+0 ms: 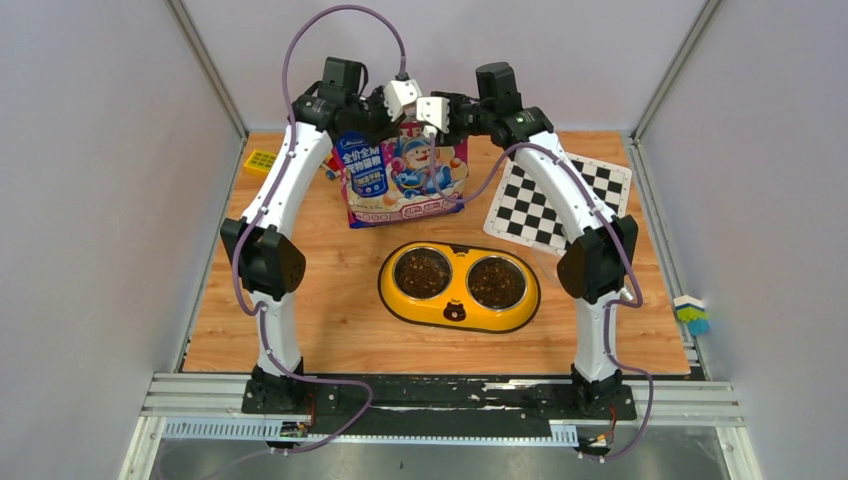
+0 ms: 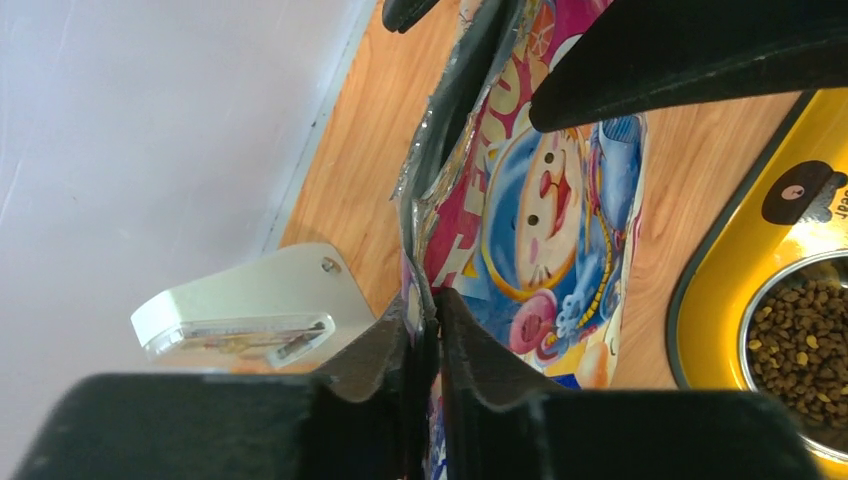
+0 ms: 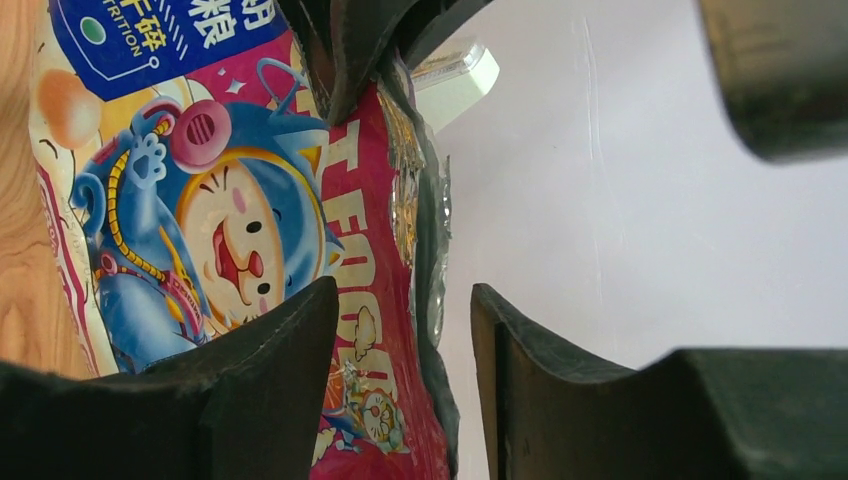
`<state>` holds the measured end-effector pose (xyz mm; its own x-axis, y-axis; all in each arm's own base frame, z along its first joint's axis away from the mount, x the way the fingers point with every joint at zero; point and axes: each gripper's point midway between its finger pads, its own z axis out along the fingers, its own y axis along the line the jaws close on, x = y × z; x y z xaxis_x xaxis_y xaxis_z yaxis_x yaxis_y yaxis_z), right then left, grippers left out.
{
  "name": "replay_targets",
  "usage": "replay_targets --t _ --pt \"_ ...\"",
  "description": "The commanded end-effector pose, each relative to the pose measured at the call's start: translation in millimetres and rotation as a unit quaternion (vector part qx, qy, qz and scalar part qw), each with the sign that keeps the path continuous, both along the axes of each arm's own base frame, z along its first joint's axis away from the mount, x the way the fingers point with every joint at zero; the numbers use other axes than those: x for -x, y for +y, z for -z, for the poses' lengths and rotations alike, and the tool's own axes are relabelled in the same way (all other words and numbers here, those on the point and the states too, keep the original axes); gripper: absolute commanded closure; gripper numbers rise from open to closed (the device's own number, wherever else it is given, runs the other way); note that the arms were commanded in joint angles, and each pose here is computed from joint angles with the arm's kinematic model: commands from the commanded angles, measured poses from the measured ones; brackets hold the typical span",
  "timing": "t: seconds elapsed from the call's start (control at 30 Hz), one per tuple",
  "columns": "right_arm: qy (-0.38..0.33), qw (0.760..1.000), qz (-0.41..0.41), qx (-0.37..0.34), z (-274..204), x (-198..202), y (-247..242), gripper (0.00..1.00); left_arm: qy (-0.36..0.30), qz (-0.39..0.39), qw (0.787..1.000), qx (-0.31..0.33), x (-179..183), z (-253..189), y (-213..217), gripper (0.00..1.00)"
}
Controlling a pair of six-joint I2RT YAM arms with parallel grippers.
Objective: Serve the pet food
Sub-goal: Close the pet food bag at the center of the board.
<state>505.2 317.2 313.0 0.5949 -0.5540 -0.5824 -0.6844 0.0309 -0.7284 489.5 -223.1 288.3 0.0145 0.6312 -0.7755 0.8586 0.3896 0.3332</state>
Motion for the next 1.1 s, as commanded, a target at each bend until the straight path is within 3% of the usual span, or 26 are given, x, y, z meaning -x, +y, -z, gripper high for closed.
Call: replay_targets --t 0.0,0.23,0.4,0.5,0.67,0.73,0.77,0.83,0.93,0.97,1.0,1.03,1.07 --pt "-0.014 1.0 0.0 0.013 -3 -2 3 0.5 -0.029 0.017 0.999 0.01 16 -31 2 0.84" --pt "-0.001 1.0 -0.011 0.013 -1 2 7 0.6 -0.031 0.021 0.999 0.013 19 -32 1 0.93" --pt "0.005 1.0 -0.013 0.015 2 3 8 0.82 -0.031 0.029 0.999 0.021 22 -35 -1 1.0" --pt "0.003 1.0 -0.008 0.02 3 1 6 1.0 -0.033 0.034 0.999 0.027 25 -41 -2 1.0" --pt "0.0 0.999 -0.018 0.03 -3 7 2 1.0 -0.04 0.034 0.998 0.034 30 -55 1 1.0" --pt "0.0 0.999 -0.022 0.032 -7 12 0 1.0 -0.042 0.033 0.998 0.028 35 -59 6 0.81" --pt "-0.001 0.999 -0.028 0.035 -9 16 -1 1.0 -0.042 0.031 0.998 0.025 36 -59 9 0.63" --pt "0.004 0.999 -0.039 0.035 -13 24 -3 1.0 -0.043 0.029 0.999 0.015 42 -61 16 0.49" --pt "0.009 0.999 -0.037 0.025 -20 29 -2 1.0 -0.042 0.017 0.999 -0.001 49 -58 33 0.4" --pt "0.01 0.999 -0.032 0.021 -23 28 -2 1.0 -0.041 0.001 0.999 -0.006 46 -56 44 0.28" --pt "0.01 1.0 -0.02 0.015 -26 25 -3 1.0 -0.041 -0.02 0.999 -0.002 45 -56 55 0.23" --pt "0.009 1.0 -0.01 0.011 -27 22 -4 1.0 -0.053 -0.039 0.998 -0.002 39 -59 62 0.06" --pt "0.008 1.0 -0.002 0.008 -27 19 -5 1.0 -0.044 -0.067 0.997 0.005 40 -55 75 0.03"
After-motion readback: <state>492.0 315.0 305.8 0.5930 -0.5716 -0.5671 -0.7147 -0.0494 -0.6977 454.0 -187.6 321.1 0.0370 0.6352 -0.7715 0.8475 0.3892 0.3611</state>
